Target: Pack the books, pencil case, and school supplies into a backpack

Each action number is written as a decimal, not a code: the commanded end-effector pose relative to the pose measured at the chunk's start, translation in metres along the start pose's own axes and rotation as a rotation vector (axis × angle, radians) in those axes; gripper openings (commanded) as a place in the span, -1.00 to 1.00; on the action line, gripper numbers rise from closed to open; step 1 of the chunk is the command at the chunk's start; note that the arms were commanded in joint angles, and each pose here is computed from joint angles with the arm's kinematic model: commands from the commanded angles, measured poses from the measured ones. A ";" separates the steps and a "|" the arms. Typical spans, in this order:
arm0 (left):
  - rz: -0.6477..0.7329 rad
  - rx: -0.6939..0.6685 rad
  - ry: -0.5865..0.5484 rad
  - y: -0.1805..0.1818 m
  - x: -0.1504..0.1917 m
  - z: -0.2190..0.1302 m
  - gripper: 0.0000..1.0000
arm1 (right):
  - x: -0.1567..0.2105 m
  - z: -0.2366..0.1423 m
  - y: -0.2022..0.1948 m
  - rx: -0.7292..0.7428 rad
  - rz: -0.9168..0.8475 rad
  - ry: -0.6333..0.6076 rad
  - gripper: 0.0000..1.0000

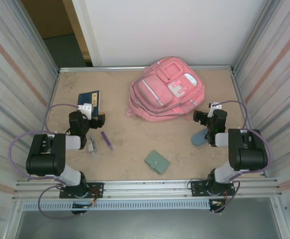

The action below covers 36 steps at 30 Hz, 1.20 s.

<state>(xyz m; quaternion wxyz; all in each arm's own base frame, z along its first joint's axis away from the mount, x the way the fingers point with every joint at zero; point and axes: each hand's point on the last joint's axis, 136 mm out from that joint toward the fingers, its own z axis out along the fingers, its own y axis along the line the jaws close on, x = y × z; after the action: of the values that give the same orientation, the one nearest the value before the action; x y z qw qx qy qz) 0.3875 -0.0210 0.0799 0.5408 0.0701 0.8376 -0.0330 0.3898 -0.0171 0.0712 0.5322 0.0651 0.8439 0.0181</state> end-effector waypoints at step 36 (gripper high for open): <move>-0.022 -0.024 -0.025 0.007 -0.016 0.000 0.97 | -0.036 -0.024 0.001 0.023 0.011 -0.034 0.98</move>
<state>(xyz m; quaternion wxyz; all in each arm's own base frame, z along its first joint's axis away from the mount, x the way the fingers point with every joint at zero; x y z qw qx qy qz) 0.3876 -0.0207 0.0797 0.5398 0.0666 0.8384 -0.0341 0.3877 -0.0171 0.0920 0.5379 0.0652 0.8403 0.0188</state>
